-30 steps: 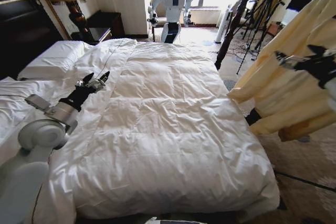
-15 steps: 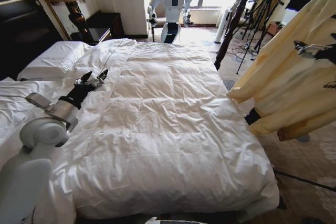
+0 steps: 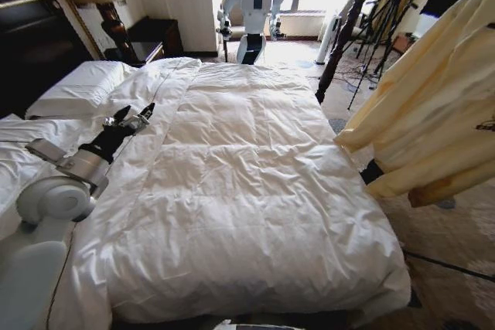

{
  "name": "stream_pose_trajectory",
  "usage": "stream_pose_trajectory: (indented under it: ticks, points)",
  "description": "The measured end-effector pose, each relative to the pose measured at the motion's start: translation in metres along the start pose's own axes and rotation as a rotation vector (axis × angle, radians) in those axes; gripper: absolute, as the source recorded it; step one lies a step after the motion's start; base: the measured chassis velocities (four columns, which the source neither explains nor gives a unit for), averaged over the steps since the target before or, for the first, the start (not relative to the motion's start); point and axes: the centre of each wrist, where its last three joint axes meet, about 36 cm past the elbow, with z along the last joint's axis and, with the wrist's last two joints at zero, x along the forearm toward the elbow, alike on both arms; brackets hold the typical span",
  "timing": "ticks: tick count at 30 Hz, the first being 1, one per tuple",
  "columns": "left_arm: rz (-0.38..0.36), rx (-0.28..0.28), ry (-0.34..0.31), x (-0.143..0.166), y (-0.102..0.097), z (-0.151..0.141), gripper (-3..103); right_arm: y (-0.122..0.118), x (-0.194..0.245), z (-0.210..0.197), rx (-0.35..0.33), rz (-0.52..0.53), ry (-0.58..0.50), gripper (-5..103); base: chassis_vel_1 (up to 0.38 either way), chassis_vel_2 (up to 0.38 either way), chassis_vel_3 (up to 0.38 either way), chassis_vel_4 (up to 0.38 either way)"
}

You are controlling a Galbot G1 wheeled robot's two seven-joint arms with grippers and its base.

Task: Pick up the clothes from the bed and hang them on the clothes hanger.

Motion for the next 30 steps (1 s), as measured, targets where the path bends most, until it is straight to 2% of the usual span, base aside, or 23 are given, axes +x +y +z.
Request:
stream_pose_trajectory:
  ticks: [1, 4, 5, 8, 12, 14, 15, 18, 19, 20, 23, 26, 27, 30]
  points:
    - [0.0, 0.0, 0.0, 0.0, 0.0, 0.0, 100, 0.0, 0.0, 0.0, 0.0, 0.0, 0.0, 100, 0.0, 0.0, 0.0, 0.0]
    - [0.001, 0.0, 0.008, 0.0, -0.002, 0.001, 100, 0.03, -0.014, 0.036, -0.023, -0.027, -0.009, 100, 0.0, 0.0, 0.0, 0.0]
    - [0.001, 0.0, 0.008, 0.0, -0.002, 0.001, 100, 0.03, -0.014, 0.036, -0.023, -0.027, -0.009, 100, 0.0, 0.0, 0.0, 0.0]
    - [-0.001, 0.001, 0.017, 0.001, -0.002, 0.004, 100, 0.051, -0.027, 0.052, -0.028, -0.04, -0.023, 100, 0.0, 0.0, 0.0, 0.0]
    - [0.013, -0.004, 0.025, -0.003, 0.0, 0.001, 100, 0.048, -0.026, 0.039, -0.018, -0.035, -0.021, 100, 0.0, 0.0, 0.0, 0.0]
    - [0.01, -0.013, 0.027, -0.002, 0.003, -0.002, 100, 0.037, -0.026, 0.013, -0.003, -0.035, -0.025, 100, 0.0, 0.0, 0.0, 0.0]
    - [0.01, -0.013, 0.027, -0.002, 0.003, -0.002, 100, 0.037, -0.026, 0.013, -0.003, -0.035, -0.025, 100, 0.0, 0.0, 0.0, 0.0]
    - [-0.011, -0.022, 0.017, 0.008, 0.005, -0.004, 100, 0.018, -0.043, -0.027, 0.016, -0.044, -0.057, 100, 0.0, 0.0, 0.0, 0.0]
    - [-0.013, -0.019, 0.014, 0.01, 0.004, -0.003, 100, 0.009, -0.056, -0.052, 0.03, -0.048, -0.074, 100, 0.0, 0.0, 0.0, 0.0]
    - [-0.013, -0.019, 0.014, 0.01, 0.004, -0.003, 100, 0.009, -0.056, -0.052, 0.03, -0.048, -0.074, 100, 0.0, 0.0, 0.0, 0.0]
    - [0.0, -0.013, 0.006, 0.011, -0.005, -0.002, 100, -0.007, -0.107, -0.126, 0.076, -0.022, -0.125, 100, 0.0, 0.0, 0.0, 0.0]
    - [0.005, -0.013, 0.004, 0.01, -0.006, -0.003, 100, -0.014, -0.127, -0.15, 0.087, -0.006, -0.124, 100, 0.0, 0.0, 0.0, 0.0]
    - [0.006, -0.014, 0.001, 0.01, -0.007, -0.004, 100, -0.019, -0.156, -0.182, 0.102, -0.002, -0.117, 100, 0.0, 0.0, 0.0, 0.0]
    - [0.003, -0.016, -0.002, 0.01, -0.006, -0.006, 100, -0.018, -0.186, -0.21, 0.134, -0.006, -0.116, 100, 0.0, 0.0, 0.0, 0.0]
